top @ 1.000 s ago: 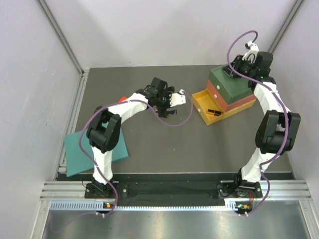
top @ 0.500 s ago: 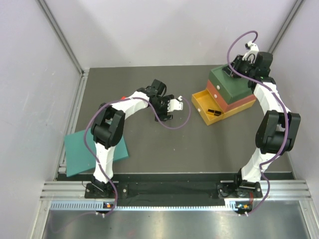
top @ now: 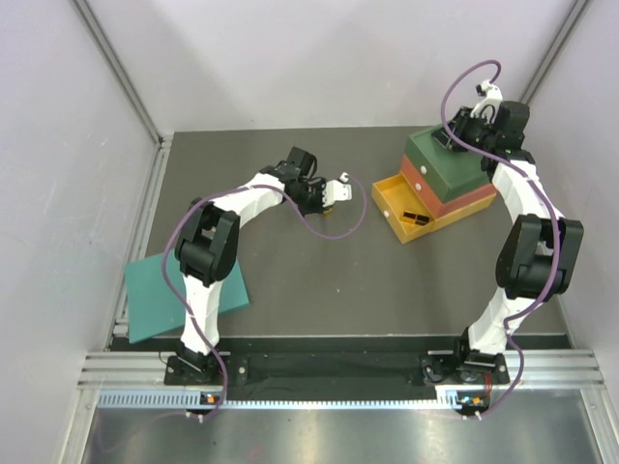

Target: Organize the makeup

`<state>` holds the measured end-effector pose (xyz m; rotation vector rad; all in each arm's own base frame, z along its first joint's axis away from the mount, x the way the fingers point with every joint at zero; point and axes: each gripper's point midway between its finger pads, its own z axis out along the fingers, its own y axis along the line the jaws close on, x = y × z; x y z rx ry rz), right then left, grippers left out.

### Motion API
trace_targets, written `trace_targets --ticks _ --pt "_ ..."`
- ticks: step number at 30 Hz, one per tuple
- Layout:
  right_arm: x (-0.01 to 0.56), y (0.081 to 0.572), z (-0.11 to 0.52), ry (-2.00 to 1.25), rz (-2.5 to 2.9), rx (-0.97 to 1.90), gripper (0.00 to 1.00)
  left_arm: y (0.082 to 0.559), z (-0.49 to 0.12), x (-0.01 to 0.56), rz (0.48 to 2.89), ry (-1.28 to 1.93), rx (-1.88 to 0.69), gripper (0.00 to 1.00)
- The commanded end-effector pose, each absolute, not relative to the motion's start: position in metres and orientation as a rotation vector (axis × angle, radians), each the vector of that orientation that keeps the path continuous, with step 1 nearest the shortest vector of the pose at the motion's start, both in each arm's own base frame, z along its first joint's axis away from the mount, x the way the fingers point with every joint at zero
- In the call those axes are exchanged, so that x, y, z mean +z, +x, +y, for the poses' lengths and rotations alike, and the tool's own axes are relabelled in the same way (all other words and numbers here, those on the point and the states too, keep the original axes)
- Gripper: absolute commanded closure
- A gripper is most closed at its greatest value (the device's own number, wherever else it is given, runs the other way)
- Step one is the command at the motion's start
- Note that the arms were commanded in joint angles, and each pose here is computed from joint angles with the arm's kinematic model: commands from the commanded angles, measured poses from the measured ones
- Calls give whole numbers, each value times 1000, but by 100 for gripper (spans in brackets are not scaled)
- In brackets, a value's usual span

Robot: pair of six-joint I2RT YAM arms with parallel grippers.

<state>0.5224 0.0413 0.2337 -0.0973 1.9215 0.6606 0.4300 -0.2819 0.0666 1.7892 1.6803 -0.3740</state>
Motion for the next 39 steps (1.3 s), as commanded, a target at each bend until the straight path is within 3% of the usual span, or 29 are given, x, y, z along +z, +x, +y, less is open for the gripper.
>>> trace_targets --ticks 1,18,20,21,26,33,39 --pt "72 432 45 200 2526 774 78 439 -307 91 1644 1668 -507 100" --pt "70 432 44 201 2531 775 78 469 -297 89 1701 1609 -337 100" --pt "68 432 45 204 2536 776 78 473 -296 86 1707 1608 -324 86" --pt "69 432 45 204 2535 776 79 474 -297 86 1699 1613 -319 70" --pt "69 431 45 204 2535 776 78 478 -297 78 1701 1628 -308 36" --pt "67 431 45 204 2539 778 78 488 -297 76 1690 1619 -271 25" --pt "66 431 45 207 2543 780 78 498 -295 67 1697 1617 -239 25"
